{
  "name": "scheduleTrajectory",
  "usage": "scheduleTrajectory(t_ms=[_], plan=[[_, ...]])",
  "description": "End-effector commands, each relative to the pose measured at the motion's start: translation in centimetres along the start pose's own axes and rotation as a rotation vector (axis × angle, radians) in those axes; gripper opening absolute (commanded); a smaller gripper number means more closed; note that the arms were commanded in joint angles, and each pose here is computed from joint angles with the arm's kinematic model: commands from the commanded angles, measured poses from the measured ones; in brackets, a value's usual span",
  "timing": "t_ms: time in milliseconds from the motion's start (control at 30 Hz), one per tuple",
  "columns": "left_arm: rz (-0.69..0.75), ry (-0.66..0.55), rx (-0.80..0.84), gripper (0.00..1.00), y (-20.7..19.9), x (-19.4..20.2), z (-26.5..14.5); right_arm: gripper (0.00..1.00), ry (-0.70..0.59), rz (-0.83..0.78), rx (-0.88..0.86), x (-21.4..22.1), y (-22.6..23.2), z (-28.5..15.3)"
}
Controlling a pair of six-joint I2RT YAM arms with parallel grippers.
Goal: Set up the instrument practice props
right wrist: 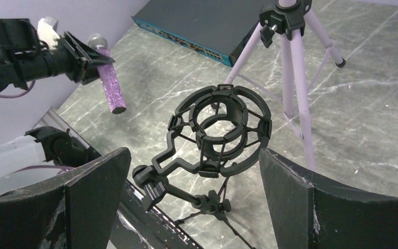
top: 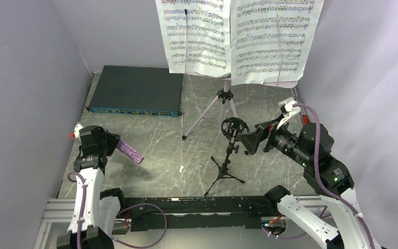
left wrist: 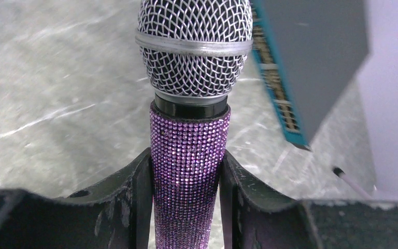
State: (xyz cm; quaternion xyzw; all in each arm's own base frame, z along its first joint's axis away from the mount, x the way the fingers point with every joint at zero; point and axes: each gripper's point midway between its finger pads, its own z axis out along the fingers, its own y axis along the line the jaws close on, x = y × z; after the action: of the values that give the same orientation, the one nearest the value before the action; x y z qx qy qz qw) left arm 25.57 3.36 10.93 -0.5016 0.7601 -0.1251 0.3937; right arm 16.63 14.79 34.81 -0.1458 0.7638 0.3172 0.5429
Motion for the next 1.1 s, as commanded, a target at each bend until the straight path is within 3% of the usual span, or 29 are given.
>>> scheduleTrajectory(t_ms=[0, 267, 467, 600, 767, 1067], plan=[[0.204, -0.084, 0.357, 0.03, -8.2, -3.1, -5.1, 1.0, -0.073, -0.013, -0.059, -1.8, 1.2, 0.2], [0.462, -0.101, 1.017, 0.03, -19.2, -2.9, -15.0, 1.0, -0.044, 0.007, -0.032, -1.2, 0.6, 0.6], [0.726, -0.123, 1.441, 0.03, -23.4, -1.7, -22.4, 1.0, -0.004, 0.054, 0.016, 0.2, -0.2, 0.3], [0.893, -0.184, 1.602, 0.03, -24.7, -0.9, -26.1, 1.0, 0.046, 0.093, 0.062, 1.5, -1.1, 0.8], [1.047, -0.342, 1.791, 0.03, -25.2, 1.3, -29.4, 1.0, 0.067, 0.134, 0.036, 2.3, -0.8, 1.9], [1.108, -0.328, 1.951, 0.03, -26.0, 4.9, -31.2, 0.99, 0.075, 0.132, -0.126, 2.5, 1.5, 3.9]])
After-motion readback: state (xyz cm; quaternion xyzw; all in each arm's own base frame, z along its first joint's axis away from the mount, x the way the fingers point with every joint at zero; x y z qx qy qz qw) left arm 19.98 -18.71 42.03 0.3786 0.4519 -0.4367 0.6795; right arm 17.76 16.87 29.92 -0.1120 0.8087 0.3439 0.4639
